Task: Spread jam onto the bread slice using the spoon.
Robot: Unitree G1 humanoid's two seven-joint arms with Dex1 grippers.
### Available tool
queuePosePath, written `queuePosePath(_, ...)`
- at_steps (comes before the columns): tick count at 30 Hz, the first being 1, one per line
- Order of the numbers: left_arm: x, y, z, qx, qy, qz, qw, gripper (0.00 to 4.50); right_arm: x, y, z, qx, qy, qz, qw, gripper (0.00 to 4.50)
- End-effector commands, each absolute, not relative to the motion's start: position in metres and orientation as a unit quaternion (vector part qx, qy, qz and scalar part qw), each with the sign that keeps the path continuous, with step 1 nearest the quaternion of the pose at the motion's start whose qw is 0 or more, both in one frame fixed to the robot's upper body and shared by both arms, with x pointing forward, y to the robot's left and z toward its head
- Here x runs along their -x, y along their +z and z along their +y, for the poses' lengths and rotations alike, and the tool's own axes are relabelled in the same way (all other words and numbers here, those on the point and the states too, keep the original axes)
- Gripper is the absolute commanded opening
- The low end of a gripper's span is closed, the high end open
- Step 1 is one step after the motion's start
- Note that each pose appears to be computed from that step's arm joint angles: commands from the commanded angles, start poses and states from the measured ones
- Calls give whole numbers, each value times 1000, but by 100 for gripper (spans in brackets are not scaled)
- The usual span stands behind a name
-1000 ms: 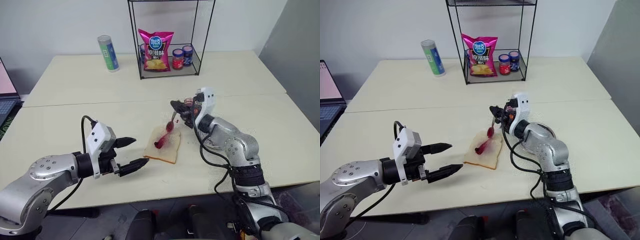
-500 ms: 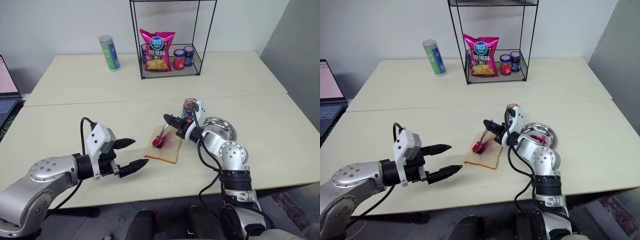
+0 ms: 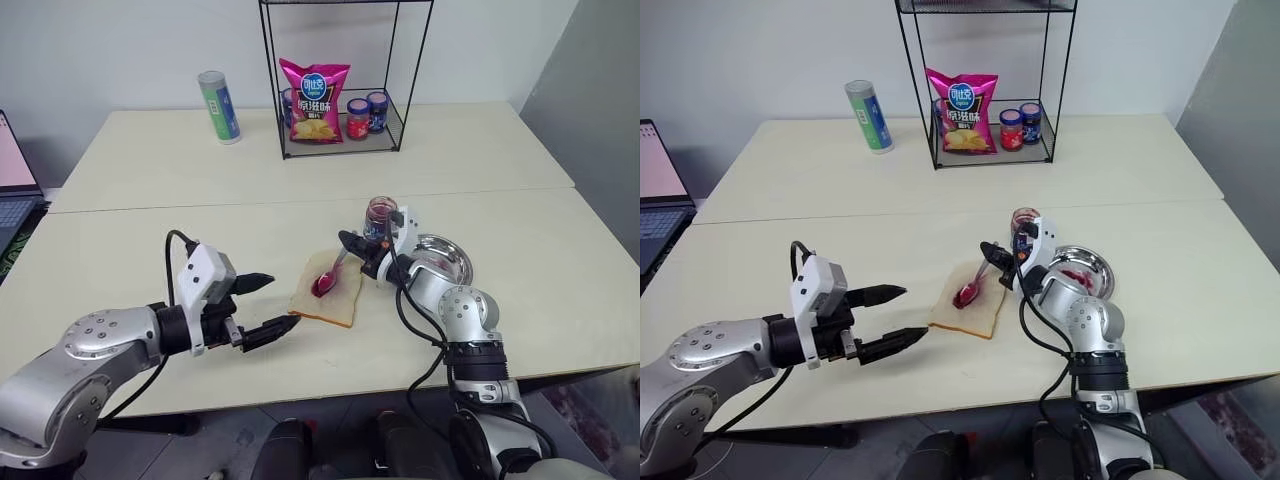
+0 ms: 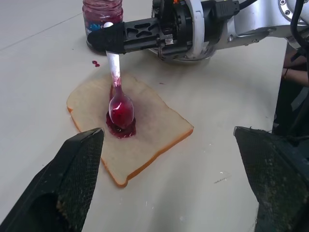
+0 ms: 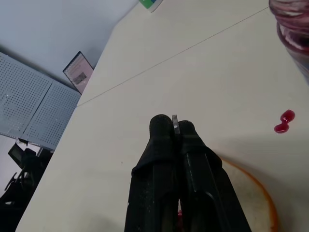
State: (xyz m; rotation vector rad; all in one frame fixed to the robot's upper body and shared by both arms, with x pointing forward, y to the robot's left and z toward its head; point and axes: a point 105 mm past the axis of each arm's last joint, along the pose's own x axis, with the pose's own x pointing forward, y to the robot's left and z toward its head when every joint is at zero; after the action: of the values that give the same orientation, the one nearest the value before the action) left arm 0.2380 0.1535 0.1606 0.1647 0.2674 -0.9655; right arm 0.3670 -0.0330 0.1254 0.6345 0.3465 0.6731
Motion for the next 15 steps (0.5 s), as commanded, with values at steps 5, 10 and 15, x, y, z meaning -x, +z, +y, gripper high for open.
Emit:
queuePosePath(5, -242, 166, 151, -94, -471, 114, 870, 450, -372, 137, -60, -274, 304, 140, 901, 4)
queuePosePath(10, -244, 167, 151, -95, -476, 114, 867, 450, -375, 150, -72, -268, 300, 126, 907, 4)
queuePosePath(15, -246, 167, 149, -96, -482, 112, 864, 450, -368, 175, -67, -330, 335, 108, 876, 4)
